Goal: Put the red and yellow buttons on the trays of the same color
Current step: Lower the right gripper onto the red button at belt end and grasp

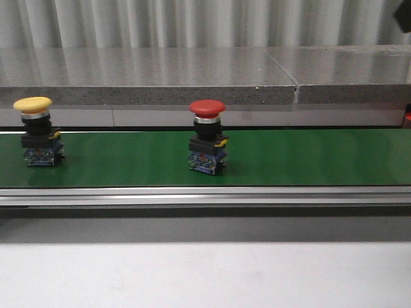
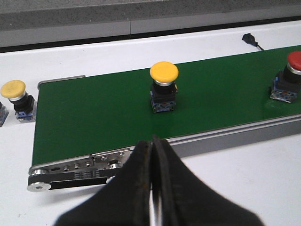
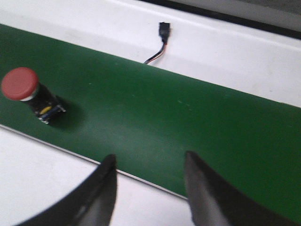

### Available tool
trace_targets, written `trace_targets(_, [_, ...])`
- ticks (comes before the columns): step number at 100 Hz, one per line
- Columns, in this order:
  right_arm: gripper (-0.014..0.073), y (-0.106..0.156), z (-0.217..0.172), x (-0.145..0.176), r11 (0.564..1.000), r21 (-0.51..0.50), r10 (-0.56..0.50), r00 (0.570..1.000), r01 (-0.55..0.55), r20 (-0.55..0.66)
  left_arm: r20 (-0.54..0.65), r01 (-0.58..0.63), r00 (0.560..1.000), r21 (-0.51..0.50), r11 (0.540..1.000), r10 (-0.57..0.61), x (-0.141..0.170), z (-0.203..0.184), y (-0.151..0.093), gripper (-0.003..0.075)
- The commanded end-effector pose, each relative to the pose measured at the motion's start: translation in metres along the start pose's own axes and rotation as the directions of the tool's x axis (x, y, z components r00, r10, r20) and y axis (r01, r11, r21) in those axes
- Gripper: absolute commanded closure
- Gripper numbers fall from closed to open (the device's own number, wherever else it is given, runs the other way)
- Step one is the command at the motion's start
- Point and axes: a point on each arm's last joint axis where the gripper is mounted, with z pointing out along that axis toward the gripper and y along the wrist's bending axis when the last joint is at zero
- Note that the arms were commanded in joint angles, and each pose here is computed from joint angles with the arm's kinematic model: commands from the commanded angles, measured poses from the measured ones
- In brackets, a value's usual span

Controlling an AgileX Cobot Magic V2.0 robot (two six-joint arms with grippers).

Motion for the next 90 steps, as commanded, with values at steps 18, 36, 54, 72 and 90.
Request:
trace_targets(18, [-0.0003,0.027,0.030,-0.045,0.993,-0.095,-0.084,0.988,0.071,-0.131,0.085,0.004,0.996,0.010,1.000,-0.005,-0.013,-0.004,-0.001,0.0741])
trace_targets(36, [0.0004,0.044,0.061,-0.053,0.974,-0.159,-0.193,0.956,0.161,-0.219,0.085,0.004,0.996,0.010,1.000,-0.005,-0.013,-0.004,-0.001,0.0741])
trace_targets(54, [0.0004,0.057,0.091,-0.053,0.923,-0.292,-0.333,0.900,0.251,-0.280,0.085,0.004,0.996,0.010,1.000,-0.005,-0.013,-0.004,-0.001,0.0741])
trace_targets(72, [0.0004,0.062,0.120,-0.049,0.913,-0.328,-0.341,0.896,0.243,-0.284,0.085,0.004,0.996,0.010,1.000,-0.005,-0.013,-0.004,-0.001,0.0741])
trace_targets(90, [0.0069,0.061,0.135,-0.048,0.917,-0.310,-0.338,0.900,0.250,-0.274,0.085,0.004,0.996,0.010,1.000,-0.005,-0.013,-0.004,-0.001,0.0741])
